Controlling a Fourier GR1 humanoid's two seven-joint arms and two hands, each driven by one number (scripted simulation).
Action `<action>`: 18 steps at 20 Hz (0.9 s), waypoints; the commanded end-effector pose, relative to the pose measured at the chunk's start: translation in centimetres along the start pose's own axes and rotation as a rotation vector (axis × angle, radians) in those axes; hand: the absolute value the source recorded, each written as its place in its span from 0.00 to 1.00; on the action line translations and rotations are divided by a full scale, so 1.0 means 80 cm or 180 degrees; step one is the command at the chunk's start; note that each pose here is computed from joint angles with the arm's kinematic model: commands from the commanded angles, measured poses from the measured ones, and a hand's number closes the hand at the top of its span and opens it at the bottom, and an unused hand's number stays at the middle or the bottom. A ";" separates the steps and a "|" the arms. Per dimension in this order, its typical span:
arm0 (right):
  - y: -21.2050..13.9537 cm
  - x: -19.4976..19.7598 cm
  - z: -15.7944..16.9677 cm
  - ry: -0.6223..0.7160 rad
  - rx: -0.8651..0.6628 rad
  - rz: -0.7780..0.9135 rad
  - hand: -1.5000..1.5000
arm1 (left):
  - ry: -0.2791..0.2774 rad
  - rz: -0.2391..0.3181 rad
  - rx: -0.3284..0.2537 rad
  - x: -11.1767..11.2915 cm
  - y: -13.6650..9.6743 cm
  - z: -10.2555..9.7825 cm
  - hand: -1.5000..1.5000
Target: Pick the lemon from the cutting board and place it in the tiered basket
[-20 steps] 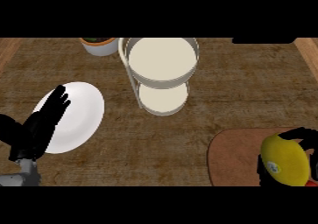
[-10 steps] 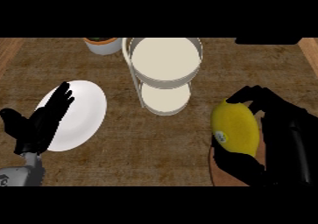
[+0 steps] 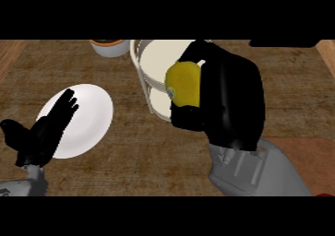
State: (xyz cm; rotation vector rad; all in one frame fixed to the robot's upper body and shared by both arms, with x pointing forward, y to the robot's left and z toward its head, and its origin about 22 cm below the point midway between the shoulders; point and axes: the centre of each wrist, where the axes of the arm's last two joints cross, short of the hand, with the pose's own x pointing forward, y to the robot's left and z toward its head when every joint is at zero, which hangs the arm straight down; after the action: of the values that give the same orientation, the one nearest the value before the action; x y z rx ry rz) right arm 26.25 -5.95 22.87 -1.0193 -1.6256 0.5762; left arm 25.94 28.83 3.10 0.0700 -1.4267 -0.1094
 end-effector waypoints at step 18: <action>0.112 0.000 -0.091 0.0427 0.0073 0.0162 1.00 | 0.0004 -0.0020 0.0014 -0.002 -0.005 0.014 0.50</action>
State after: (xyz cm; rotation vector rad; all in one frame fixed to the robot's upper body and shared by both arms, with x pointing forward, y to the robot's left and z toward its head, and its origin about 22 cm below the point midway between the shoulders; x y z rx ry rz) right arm 33.80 -2.07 20.33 -0.9998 -1.5159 0.5705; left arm 25.95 28.44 3.30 0.0702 -1.4255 -0.1086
